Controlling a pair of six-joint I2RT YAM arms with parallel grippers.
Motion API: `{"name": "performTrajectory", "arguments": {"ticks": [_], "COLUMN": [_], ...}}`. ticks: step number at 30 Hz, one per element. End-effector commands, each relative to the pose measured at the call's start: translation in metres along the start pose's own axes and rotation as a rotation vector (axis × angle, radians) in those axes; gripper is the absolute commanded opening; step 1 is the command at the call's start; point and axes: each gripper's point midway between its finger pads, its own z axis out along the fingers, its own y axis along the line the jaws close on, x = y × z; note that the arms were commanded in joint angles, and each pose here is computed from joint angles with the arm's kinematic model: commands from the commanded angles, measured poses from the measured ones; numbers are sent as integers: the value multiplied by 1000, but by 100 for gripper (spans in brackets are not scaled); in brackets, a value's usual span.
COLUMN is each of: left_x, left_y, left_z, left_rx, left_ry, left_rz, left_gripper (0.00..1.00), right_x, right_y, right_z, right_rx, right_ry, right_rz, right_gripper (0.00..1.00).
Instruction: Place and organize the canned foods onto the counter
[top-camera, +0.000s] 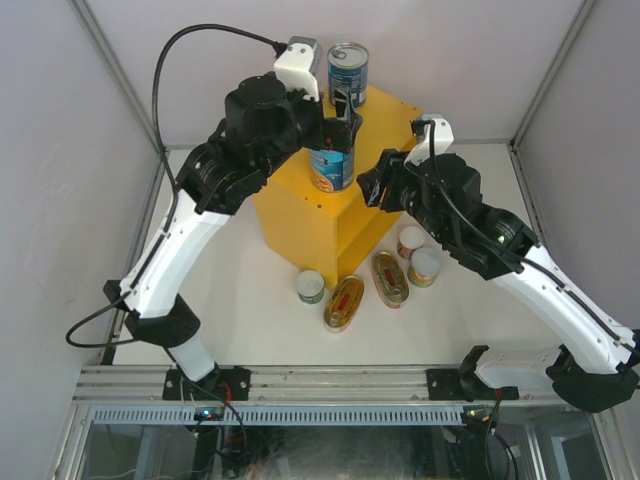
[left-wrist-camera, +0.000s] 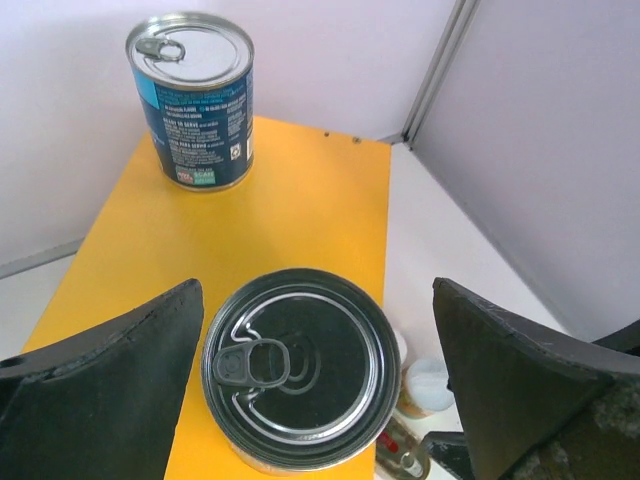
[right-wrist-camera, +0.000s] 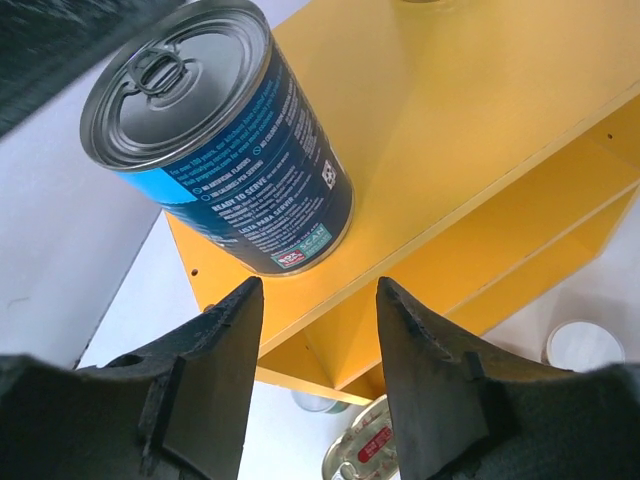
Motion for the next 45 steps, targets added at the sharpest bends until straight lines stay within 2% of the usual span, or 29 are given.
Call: {"name": "performTrajectory", "arguments": {"ticks": [1, 9, 15, 22, 30, 45], "left_x": [-54, -69, -58, -24, 13, 46], "left_y": [-2, 16, 45, 69, 92, 109], "left_z": [-41, -78, -107, -119, -128, -131], "left_rx": [53, 15, -75, -153, -198, -207], "left_ry": [-177, -271, -318, -280, -232, -183], "left_rz": [-88, -117, -132, -142, -154, -125], "left_gripper": [100, 97, 93, 90, 88, 86], "right_x": [-17, -16, -15, -7, -10, -2], "right_y": [17, 42, 69, 104, 128, 106], "right_z": [-7, -11, -11, 0, 26, 69], "right_rx": [-65, -88, -134, -207, -248, -174], "right_ry": [-60, -68, -75, -71, -80, -53], "right_rz": [-34, -91, -95, -109, -131, -183], "right_gripper": [51, 51, 49, 40, 36, 37]}}
